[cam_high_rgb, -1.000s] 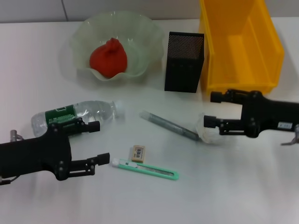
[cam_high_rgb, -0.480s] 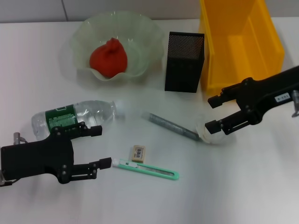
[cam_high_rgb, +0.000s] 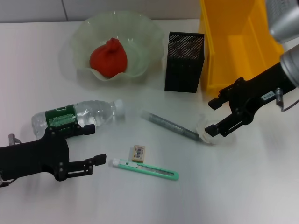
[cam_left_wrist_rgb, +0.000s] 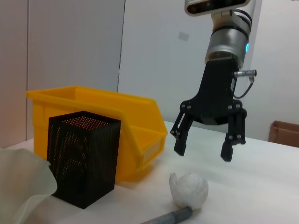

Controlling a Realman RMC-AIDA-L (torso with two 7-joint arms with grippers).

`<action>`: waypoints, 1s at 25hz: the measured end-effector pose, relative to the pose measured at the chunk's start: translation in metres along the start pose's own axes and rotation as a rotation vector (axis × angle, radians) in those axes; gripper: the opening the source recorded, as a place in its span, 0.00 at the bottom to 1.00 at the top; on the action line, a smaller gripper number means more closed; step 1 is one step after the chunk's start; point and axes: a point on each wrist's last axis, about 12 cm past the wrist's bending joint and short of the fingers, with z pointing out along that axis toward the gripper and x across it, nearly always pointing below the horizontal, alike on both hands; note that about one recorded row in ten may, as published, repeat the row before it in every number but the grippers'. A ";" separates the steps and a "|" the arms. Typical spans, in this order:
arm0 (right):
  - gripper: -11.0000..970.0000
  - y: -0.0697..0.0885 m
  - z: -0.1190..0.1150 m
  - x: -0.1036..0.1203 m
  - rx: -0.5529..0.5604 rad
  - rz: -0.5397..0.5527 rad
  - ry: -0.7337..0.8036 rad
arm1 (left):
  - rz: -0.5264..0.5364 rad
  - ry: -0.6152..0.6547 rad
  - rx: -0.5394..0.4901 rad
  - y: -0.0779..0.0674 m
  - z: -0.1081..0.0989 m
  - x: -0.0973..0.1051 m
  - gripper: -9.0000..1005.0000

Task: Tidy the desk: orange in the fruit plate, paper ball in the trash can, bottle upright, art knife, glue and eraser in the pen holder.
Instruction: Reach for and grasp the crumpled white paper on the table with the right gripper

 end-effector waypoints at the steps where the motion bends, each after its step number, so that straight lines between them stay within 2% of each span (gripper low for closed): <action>1: 0.83 0.000 0.002 -0.001 0.004 -0.006 0.009 | -0.002 -0.001 0.001 0.000 -0.001 0.000 0.80; 9: 0.83 -0.001 0.022 -0.002 0.056 -0.038 0.097 | -0.005 -0.016 0.001 -0.001 -0.005 -0.001 0.80; 25: 0.83 -0.004 0.046 0.006 0.093 -0.054 0.164 | -0.012 -0.039 0.005 -0.004 -0.008 -0.002 0.80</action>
